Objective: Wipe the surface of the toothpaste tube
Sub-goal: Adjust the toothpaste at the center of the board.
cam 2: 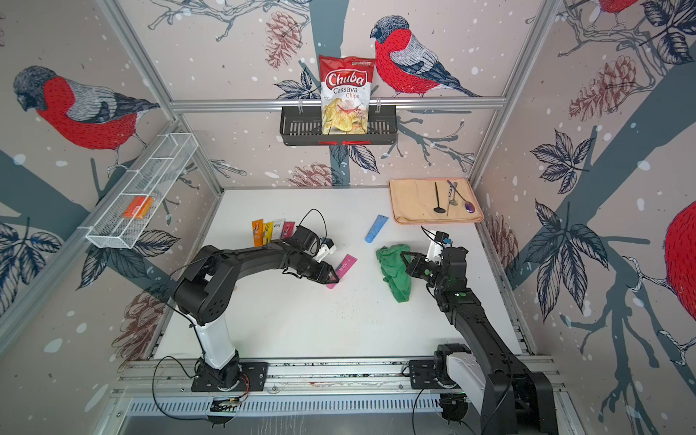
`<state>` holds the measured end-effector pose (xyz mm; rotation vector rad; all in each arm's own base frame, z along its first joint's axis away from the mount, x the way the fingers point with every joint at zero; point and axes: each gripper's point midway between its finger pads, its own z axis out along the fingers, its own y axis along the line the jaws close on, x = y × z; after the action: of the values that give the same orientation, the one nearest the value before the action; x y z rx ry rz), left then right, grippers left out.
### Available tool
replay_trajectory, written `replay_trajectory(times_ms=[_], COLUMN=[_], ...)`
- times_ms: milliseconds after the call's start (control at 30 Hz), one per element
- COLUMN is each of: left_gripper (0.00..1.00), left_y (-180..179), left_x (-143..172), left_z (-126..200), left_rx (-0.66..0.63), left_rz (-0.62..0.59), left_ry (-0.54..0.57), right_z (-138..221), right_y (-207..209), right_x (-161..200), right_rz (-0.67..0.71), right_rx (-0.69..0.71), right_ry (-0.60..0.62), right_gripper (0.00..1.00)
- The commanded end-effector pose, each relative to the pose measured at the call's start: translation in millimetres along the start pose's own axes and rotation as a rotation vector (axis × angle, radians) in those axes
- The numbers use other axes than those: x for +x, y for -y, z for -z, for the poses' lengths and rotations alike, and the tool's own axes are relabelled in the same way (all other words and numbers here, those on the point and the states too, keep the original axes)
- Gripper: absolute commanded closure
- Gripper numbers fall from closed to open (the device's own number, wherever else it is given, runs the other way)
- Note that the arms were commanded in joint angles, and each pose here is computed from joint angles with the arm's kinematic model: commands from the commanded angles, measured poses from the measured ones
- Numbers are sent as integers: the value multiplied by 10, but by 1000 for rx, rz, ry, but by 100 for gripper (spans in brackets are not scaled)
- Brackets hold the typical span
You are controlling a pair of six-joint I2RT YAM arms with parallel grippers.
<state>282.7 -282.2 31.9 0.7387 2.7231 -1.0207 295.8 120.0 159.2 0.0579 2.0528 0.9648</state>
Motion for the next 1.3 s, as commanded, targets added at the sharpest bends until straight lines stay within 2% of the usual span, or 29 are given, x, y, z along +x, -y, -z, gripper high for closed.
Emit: replay_trajectory(times_ms=[0,400,600,800,900,967,1133,1267], left_gripper=[45,61,82,92,92,92,93,93], left_y=[-137,-213,-206,-205,-224,-256,-340,-350], left_x=[216,279,295,158,14,-62,-92,-58], left_z=[-19,44,42,126,303,455,685,659], left_rx=[-93,-202,-238,-339,-489,-639,-1028,-1252], left_rz=[27,25,16,-7,-47,-80,-177,-280], left_ry=[-75,-103,-104,-42,19,41,28,8], right_z=[7,22,21,31,40,47,56,64], right_y=[-78,-83,-84,-97,-109,-119,-127,-131], right_x=[-86,-90,-90,-94,-103,-110,-118,-123], right_rz=[25,27,26,29,32,34,36,36], right_rx=[-33,-32,-33,-36,-38,-40,-40,-39], right_ry=[31,36,36,38,41,44,47,48], right_gripper=[100,100,100,100,100,100,100,100])
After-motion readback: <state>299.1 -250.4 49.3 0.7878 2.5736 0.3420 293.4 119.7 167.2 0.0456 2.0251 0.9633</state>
